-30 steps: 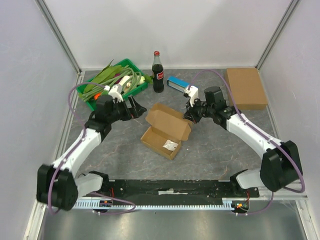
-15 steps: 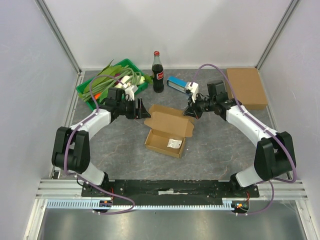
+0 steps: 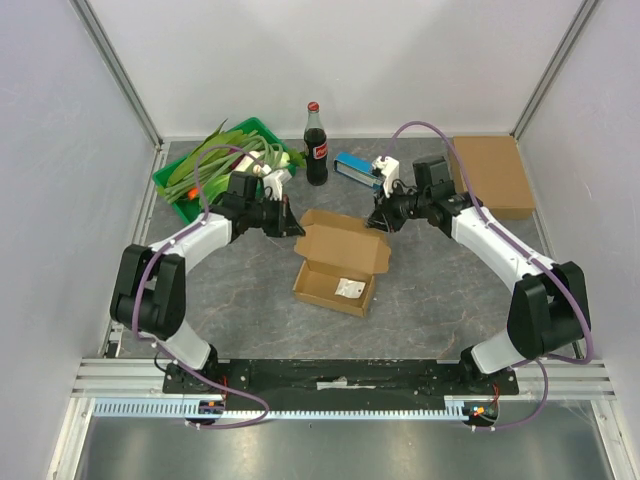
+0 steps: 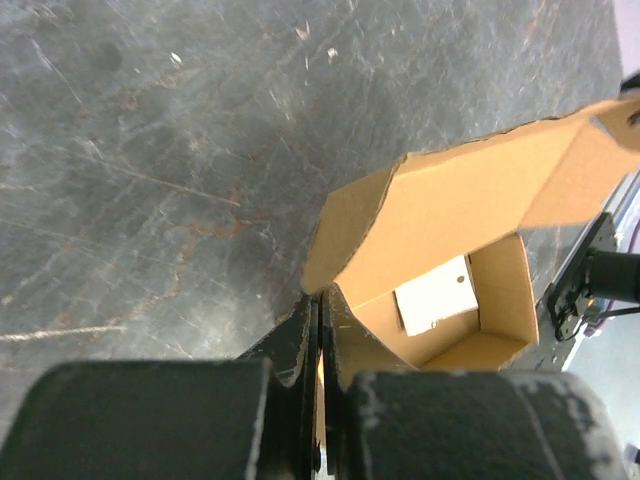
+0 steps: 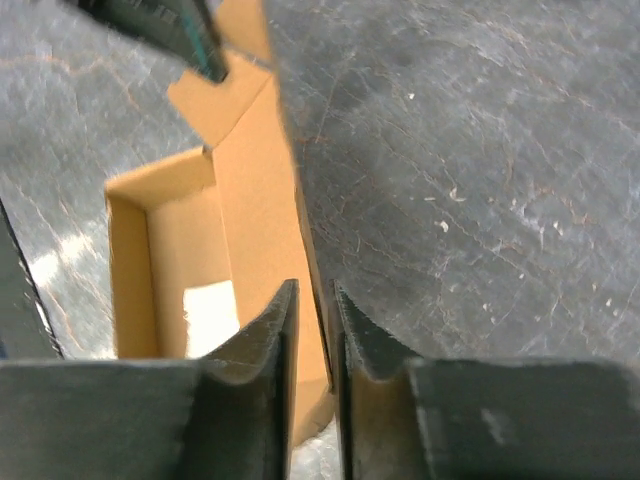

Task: Fold the paper box

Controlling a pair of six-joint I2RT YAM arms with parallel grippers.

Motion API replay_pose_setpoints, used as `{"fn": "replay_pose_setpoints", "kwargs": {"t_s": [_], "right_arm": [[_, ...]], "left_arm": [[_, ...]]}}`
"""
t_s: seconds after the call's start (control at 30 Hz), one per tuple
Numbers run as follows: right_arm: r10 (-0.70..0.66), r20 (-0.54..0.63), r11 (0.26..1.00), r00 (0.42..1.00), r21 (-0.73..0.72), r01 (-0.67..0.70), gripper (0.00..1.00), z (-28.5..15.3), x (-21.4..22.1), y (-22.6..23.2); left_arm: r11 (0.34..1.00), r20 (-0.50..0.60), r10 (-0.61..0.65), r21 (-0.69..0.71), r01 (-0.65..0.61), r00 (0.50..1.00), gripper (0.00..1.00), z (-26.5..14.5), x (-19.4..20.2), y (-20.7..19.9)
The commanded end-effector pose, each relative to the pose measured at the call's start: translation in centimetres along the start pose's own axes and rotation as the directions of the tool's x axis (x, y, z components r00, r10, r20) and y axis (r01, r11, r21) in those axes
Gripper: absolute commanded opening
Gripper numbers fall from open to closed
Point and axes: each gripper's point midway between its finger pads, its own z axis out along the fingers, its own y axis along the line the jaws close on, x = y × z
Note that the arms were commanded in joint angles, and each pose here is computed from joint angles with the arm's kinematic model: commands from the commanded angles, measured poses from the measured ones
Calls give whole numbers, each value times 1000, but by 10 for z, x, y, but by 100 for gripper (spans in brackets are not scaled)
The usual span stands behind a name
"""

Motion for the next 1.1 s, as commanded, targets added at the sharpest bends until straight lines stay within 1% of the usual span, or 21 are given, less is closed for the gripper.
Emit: {"fn": "replay_pose_setpoints", "kwargs": {"t_s": [0.0, 0.03, 0.07, 0.13, 0.23, 0.3, 0.4, 0.43, 0.47, 0.6, 0.67, 0.7, 0.73, 0.8, 0.83, 0.87, 0.9, 0.93, 0.97, 1.0, 1.07], "right_arm": [[243, 54, 954, 968, 165, -249, 37, -13, -27, -16], [303, 40, 930, 952, 205, -304, 57, -17, -20, -18], [374, 29, 884, 927, 291, -366, 66, -26, -7, -23], [435, -8, 858, 901, 306, -412, 75, -30, 16, -17], [439, -43, 857, 898, 322, -403, 79, -37, 38, -9], [388, -72, 863, 919, 378, -335, 79, -43, 51, -17], [411, -104, 858, 905, 380, -346, 74, -46, 66, -18], [412, -104, 878, 905, 311, -364, 62, -41, 64, -8], [413, -103, 885, 905, 281, -372, 56, -38, 63, -3], [435, -101, 884, 895, 236, -403, 56, -32, 72, 6], [439, -112, 882, 891, 239, -405, 51, -29, 77, 4], [442, -117, 882, 890, 238, -407, 46, -28, 77, 4], [444, -122, 882, 888, 234, -409, 35, -27, 78, 4], [448, -129, 884, 885, 215, -416, 23, -24, 78, 8], [441, -132, 888, 888, 208, -410, 6, -21, 76, 14], [455, -115, 881, 883, 206, -427, 0, -18, 69, 17], [459, -96, 872, 883, 241, -426, 0, -16, 64, 15], [457, -85, 866, 885, 269, -421, 0, -12, 59, 18], [498, -34, 827, 867, 321, -462, 0, -12, 50, 17], [490, 43, 762, 870, 464, -452, 0, -19, 42, -5], [472, 140, 698, 870, 543, -466, 0, -16, 22, -4]], "left_arm": [[991, 41, 114, -77, -110, 993, 2, -6, 1, -12], [990, 45, 120, -86, -116, 992, 2, -7, 1, -14], [988, 50, 127, -91, -122, 991, 2, -9, 3, -15], [986, 52, 139, -103, -133, 989, 2, -11, 4, -16], [984, 48, 150, -103, -145, 987, 2, -12, 7, -18], [984, 41, 158, -91, -154, 987, 2, -11, 8, -21], [982, 41, 163, -99, -158, 986, 2, -11, 8, -21], [982, 43, 166, -102, -161, 985, 2, -13, 8, -21], [981, 47, 168, -103, -163, 985, 2, -14, 7, -22], [982, 51, 168, -101, -162, 984, 2, -13, 7, -22], [982, 54, 170, -95, -164, 984, 2, -14, 6, -24], [981, 56, 171, -99, -165, 984, 2, -14, 6, -24], [981, 56, 171, -104, -164, 984, 2, -15, 6, -23], [980, 68, 178, -104, -171, 982, 2, -17, 3, -26], [982, 71, 164, -101, -157, 984, 2, -18, 4, -27], [983, 80, 157, -108, -148, 984, 2, -18, 2, -29], [979, 118, 164, -139, -147, 979, 2, -20, -6, -32], [982, 152, 123, -162, -98, 981, 2, -20, -10, -35], [978, 183, 111, -195, -75, 977, 2, -21, -12, -37], [961, 255, 121, -274, -48, 959, 2, -24, -23, -39], [950, 342, 46, -307, 65, 939, 2, -24, -23, -41]]}}
